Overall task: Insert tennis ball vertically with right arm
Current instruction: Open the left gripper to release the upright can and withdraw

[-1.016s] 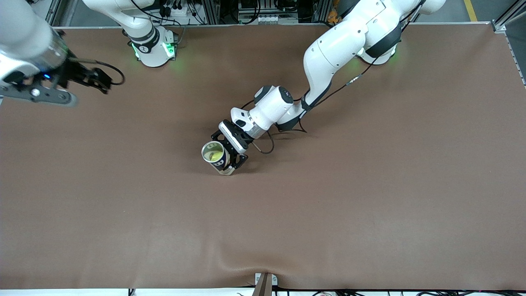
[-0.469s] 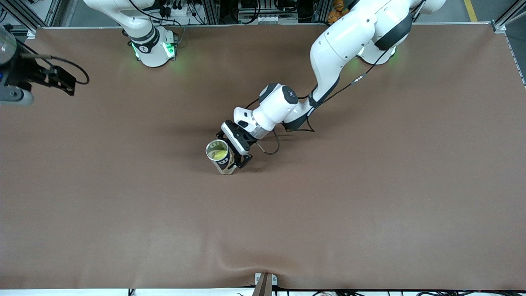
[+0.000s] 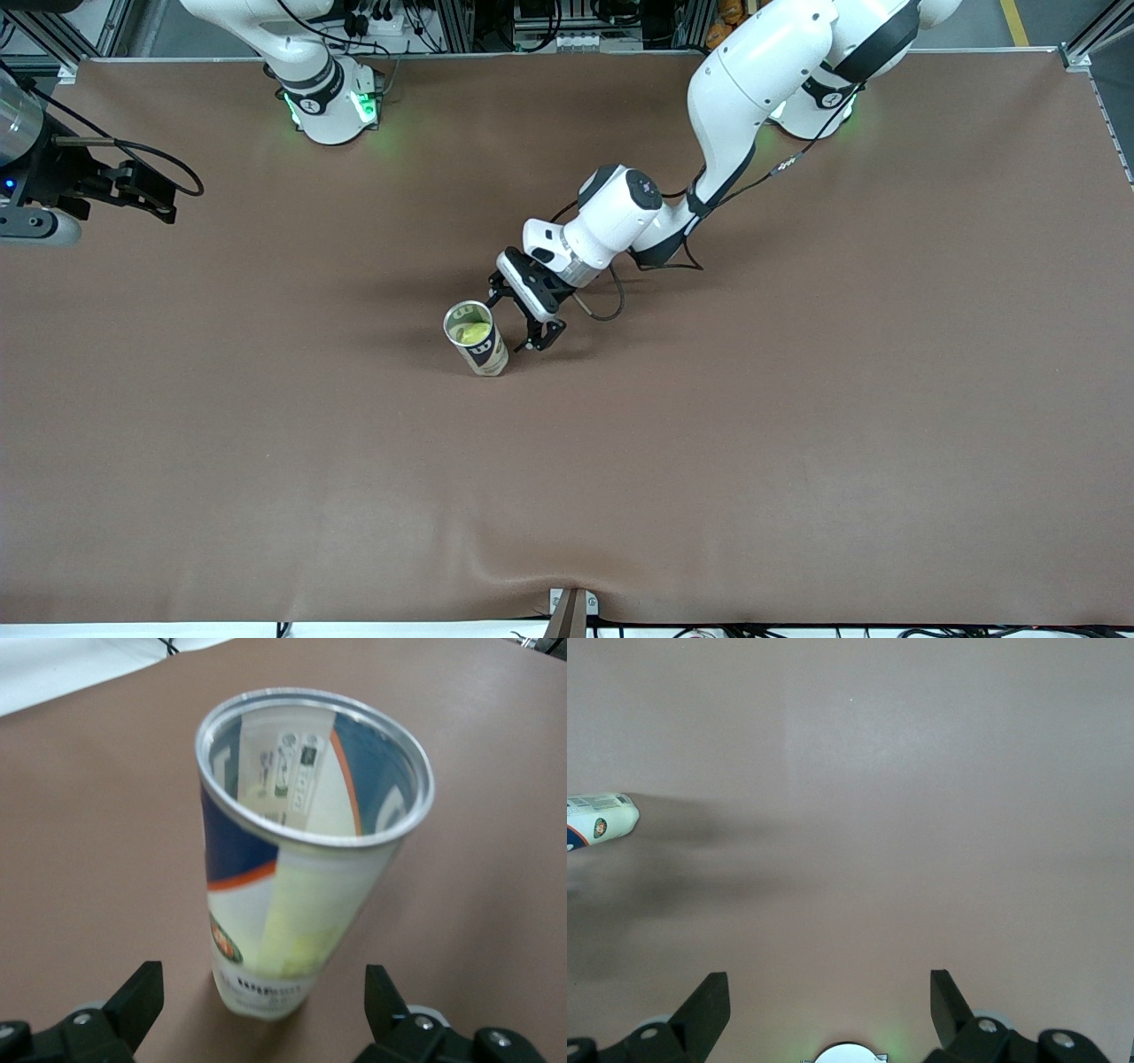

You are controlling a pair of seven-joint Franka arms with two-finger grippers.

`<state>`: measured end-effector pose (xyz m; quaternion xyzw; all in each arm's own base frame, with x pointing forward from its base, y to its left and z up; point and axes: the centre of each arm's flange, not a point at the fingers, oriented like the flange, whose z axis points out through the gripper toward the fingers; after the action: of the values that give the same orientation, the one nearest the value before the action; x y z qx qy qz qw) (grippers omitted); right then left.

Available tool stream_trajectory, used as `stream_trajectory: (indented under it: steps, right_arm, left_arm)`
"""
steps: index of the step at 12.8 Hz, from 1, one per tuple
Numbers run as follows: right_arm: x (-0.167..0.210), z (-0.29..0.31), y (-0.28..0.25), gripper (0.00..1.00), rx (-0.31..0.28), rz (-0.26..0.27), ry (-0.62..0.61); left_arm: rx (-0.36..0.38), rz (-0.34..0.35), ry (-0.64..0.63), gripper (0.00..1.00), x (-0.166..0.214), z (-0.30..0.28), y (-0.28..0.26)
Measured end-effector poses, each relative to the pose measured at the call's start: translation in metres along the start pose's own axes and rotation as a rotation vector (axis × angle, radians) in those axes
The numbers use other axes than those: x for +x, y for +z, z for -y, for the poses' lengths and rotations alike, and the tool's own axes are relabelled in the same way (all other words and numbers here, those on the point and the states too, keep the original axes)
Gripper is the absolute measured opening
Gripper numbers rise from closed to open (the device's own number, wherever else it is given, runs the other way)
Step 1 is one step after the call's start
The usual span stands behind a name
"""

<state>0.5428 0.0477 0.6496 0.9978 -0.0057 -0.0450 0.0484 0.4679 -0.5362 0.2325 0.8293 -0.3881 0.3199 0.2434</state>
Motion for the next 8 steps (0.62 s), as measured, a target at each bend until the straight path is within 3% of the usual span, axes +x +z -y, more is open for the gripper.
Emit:
stream_trajectory:
  steps: [3,8]
  right_arm:
    - [0.003,-0.002,-0.003,1.0,0.003,-0.028,0.004]
    - [-0.004,-0.031,-0.019,1.0,0.031,-0.028,0.057]
  left_arm:
    - [-0.012,0.075,0.003,1.0,-0.007,0.001,-0.019]
    - [-0.044,0.313,-0.044,1.0,0.024,0.072,-0.086]
